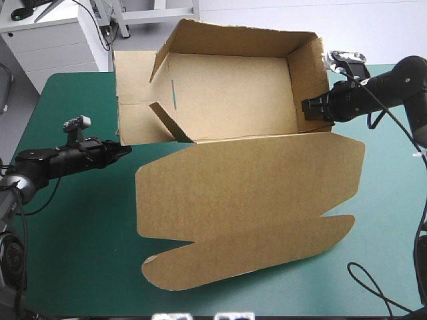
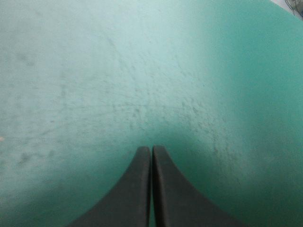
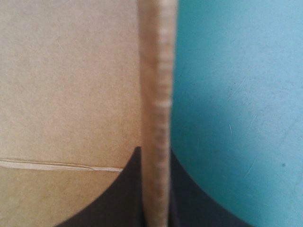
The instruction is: Fold the box
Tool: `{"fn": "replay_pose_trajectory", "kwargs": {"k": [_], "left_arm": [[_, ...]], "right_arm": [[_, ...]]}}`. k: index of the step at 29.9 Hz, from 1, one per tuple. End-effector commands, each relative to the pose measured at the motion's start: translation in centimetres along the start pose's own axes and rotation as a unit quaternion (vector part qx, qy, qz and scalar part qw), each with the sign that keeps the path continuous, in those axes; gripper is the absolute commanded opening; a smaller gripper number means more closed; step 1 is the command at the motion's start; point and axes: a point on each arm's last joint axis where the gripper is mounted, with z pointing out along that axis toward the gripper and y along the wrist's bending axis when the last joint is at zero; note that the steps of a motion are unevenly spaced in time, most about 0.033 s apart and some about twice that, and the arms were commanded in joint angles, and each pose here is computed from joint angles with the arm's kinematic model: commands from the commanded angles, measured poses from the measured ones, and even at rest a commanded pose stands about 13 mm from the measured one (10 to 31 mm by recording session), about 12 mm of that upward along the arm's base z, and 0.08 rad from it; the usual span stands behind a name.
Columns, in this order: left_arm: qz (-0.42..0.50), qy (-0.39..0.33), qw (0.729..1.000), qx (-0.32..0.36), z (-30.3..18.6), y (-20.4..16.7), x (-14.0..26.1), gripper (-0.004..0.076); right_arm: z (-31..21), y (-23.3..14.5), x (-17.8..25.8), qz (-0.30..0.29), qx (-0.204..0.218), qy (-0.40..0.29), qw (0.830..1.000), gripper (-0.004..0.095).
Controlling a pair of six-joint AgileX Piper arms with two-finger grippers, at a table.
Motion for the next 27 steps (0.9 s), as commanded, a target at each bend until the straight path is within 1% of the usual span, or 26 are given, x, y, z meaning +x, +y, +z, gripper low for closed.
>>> {"fn": "replay_pose_trajectory", "kwargs": {"k": [1, 4, 7, 10, 12, 20, 27], "left_arm": [[0.028, -0.02, 0.998, 0.053, -0.1, -3.7, -1.1, -0.0008], [0.052, -0.011, 0.996, 0.077, 0.3, -5.6, -1.2, -0.0008], [0.073, -0.018, 0.993, 0.094, -0.2, -7.3, -1.7, -0.0008], [0.061, -0.029, 0.991, 0.112, -1.2, -8.6, -2.3, -0.0008], [0.05, -0.034, 0.991, 0.119, -1.8, -9.2, -2.5, -0.0008], [0.035, -0.028, 0.982, 0.181, -2.8, -11.1, -2.4, -0.0008], [0.027, -0.052, 0.978, 0.2, -4.3, -12.4, -2.6, -0.0008]], "right_arm": [[-1.1, 1.8, -0.7, -0.02, -0.014, -0.035, 0.999, -0.0017], [0.4, 2.4, -0.9, -0.041, 0.0, -0.027, 0.999, -0.0017], [1.4, 2.5, -1.1, -0.041, 0.019, -0.025, 0.999, -0.0017], [1.9, 2.3, -1.2, -0.043, 0.031, -0.026, 0.998, -0.0017], [2.3, 2.1, -1.3, -0.041, 0.031, -0.024, 0.998, -0.0017], [3.8, 1.7, -1.3, -0.038, 0.029, -0.007, 0.999, -0.0017], [4.1, 1.2, -1.5, -0.045, 0.047, -0.009, 0.998, -0.0013]]}}
